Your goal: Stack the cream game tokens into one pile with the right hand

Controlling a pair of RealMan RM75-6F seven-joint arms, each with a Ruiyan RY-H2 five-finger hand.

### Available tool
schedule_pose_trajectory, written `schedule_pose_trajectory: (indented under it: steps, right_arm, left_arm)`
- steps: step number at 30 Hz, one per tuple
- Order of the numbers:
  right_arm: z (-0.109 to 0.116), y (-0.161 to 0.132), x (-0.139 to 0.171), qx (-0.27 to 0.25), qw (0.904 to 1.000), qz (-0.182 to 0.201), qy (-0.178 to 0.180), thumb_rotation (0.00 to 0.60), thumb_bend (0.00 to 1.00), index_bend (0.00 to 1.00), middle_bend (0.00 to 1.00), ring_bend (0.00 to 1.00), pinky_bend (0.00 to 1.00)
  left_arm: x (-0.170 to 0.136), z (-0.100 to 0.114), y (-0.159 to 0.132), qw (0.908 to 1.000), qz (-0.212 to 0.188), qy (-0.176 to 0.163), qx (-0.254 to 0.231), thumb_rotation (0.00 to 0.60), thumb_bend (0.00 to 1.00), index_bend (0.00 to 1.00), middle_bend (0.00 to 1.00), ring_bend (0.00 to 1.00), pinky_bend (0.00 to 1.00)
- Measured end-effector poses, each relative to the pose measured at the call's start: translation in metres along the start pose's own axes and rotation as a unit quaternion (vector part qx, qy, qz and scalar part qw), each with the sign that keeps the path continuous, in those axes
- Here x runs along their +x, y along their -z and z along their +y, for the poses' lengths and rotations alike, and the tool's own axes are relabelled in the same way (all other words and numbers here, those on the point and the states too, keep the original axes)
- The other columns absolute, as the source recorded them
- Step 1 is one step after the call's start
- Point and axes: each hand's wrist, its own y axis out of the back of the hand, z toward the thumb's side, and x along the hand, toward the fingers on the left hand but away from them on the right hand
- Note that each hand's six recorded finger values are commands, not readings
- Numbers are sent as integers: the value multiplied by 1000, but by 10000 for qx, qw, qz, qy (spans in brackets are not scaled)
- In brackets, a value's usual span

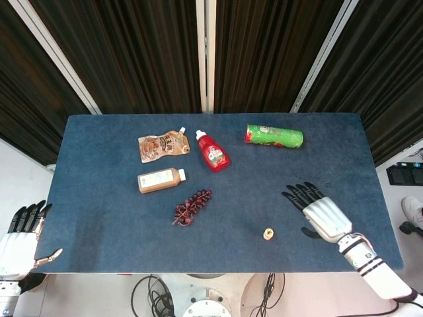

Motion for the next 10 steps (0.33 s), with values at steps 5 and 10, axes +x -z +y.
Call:
schedule_pose_trajectory:
  steps: [5, 10]
  right_arm:
    - [0, 48, 45, 87, 9950, -846, 522, 600, 134, 0, 0, 0, 0]
    - [-20, 92, 90, 239, 9804, -1803, 752, 600, 134, 0, 0, 0, 0]
  left_arm:
    - [3, 4, 0, 9999, 17, -51, 146, 600, 121, 0, 0, 0, 0]
    - [8, 8, 0, 9997, 13, -104, 240, 600, 121, 0, 0, 0, 0]
